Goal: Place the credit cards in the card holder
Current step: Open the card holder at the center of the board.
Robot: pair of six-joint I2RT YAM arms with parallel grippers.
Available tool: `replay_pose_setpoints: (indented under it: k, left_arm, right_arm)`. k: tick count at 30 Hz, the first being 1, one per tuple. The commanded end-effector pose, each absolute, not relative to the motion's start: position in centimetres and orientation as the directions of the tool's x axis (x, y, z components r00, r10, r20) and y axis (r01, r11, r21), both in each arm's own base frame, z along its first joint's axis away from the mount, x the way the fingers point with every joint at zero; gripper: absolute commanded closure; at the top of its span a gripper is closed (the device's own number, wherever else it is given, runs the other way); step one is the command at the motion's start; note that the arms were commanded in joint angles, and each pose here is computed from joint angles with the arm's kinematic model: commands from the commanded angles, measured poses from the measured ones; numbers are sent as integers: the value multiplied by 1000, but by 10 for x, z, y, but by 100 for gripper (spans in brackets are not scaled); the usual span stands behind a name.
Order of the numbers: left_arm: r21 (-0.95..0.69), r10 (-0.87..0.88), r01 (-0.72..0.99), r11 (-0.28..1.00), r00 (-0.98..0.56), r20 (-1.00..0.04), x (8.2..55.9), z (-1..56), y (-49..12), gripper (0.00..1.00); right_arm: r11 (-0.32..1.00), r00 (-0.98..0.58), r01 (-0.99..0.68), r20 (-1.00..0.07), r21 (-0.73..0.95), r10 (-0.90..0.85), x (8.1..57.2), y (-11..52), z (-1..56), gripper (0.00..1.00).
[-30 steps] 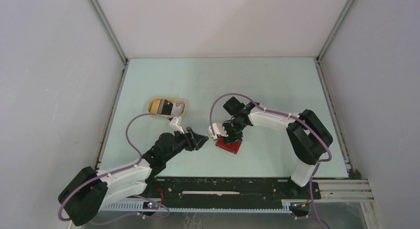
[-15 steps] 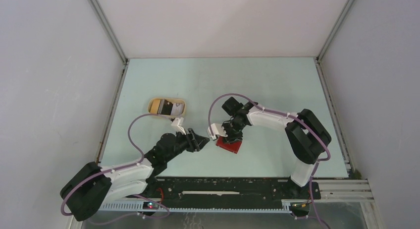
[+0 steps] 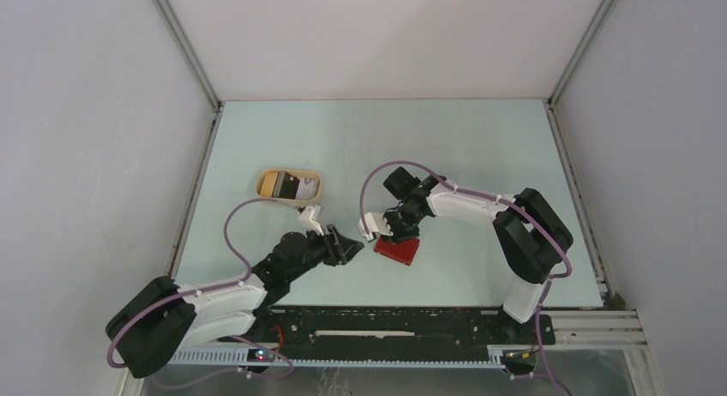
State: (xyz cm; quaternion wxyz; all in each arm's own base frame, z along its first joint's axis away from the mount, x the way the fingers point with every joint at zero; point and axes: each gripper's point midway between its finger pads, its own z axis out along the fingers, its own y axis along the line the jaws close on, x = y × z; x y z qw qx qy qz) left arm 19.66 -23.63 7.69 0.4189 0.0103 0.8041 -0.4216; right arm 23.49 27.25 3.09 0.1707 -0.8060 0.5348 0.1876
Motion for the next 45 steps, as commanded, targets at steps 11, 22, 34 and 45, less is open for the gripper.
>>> replay_pose_setpoints:
  k: [11, 22, 34, 45]
  left_arm:
    - [-678, -342, 391, 622, -643, -685, 192, 79, -245, 43]
    - [-683, -341, 391, 617, -650, -680, 192, 75, -248, 41]
    - [-680, -308, 406, 610, -670, -675, 199, 70, -264, 41]
    - [-686, -278, 409, 601, -698, -660, 203, 60, -278, 43]
  right_arm:
    - [-364, 345, -929, -505, -63, -792, 223, 276, 44, 98]
    - [-362, 327, -931, -559, -50, -762, 215, 284, 65, 100]
    - [-354, 297, -935, -600, -24, -743, 211, 287, 73, 100]
    - [-301, 241, -954, -647, -20, -723, 224, 275, 86, 100]
